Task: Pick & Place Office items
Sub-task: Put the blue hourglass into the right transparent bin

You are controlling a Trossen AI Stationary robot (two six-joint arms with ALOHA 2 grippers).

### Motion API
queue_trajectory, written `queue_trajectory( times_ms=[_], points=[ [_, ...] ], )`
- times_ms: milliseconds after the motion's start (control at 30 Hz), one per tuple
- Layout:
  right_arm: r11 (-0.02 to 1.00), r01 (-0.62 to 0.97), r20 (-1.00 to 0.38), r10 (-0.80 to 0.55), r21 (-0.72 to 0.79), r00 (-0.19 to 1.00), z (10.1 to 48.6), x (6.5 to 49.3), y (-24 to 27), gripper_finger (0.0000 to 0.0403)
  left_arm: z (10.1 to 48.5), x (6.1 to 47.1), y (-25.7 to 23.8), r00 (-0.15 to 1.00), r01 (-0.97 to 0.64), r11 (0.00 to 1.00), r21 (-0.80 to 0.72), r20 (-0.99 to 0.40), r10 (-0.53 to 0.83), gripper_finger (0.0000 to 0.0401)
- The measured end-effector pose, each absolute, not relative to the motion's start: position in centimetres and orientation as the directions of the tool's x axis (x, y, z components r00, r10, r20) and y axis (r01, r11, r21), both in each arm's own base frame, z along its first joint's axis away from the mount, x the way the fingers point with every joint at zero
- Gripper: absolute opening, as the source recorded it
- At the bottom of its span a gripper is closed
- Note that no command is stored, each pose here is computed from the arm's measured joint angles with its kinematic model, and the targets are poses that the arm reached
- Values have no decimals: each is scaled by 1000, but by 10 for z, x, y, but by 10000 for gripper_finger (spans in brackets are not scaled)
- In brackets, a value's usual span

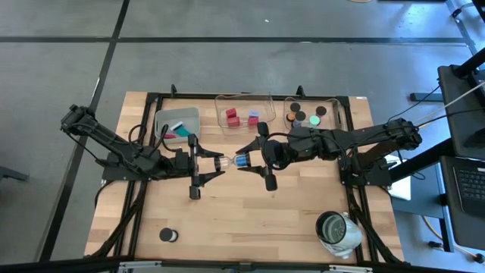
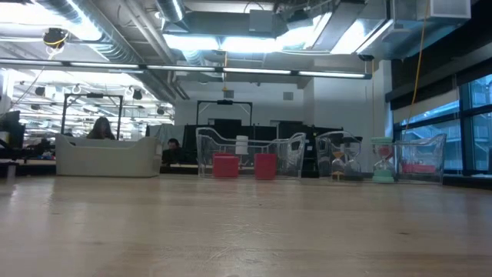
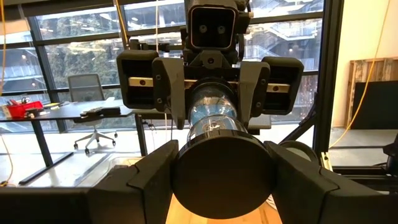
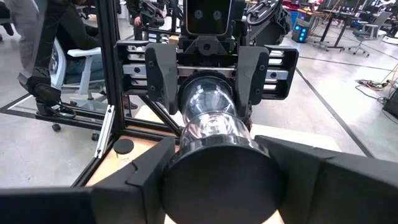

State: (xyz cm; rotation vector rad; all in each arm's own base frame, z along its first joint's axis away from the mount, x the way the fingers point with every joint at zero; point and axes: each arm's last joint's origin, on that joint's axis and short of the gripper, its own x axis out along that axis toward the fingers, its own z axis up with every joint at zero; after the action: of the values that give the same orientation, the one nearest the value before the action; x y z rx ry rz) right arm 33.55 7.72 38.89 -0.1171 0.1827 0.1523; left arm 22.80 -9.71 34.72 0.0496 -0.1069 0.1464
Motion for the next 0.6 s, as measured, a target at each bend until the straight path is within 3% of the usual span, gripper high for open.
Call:
queue_trajectory(
  times_ms=[300, 600],
  points=[
    [982, -161, -191, 140, -102, 972, 389, 335, 77, 207, 348, 228, -97, 983, -148, 988, 39, 114, 143, 240],
    [993, -91, -251, 70, -74, 965, 383, 337, 62, 208, 356, 219, -92, 977, -167, 986, 27, 142, 162, 293]
  ],
)
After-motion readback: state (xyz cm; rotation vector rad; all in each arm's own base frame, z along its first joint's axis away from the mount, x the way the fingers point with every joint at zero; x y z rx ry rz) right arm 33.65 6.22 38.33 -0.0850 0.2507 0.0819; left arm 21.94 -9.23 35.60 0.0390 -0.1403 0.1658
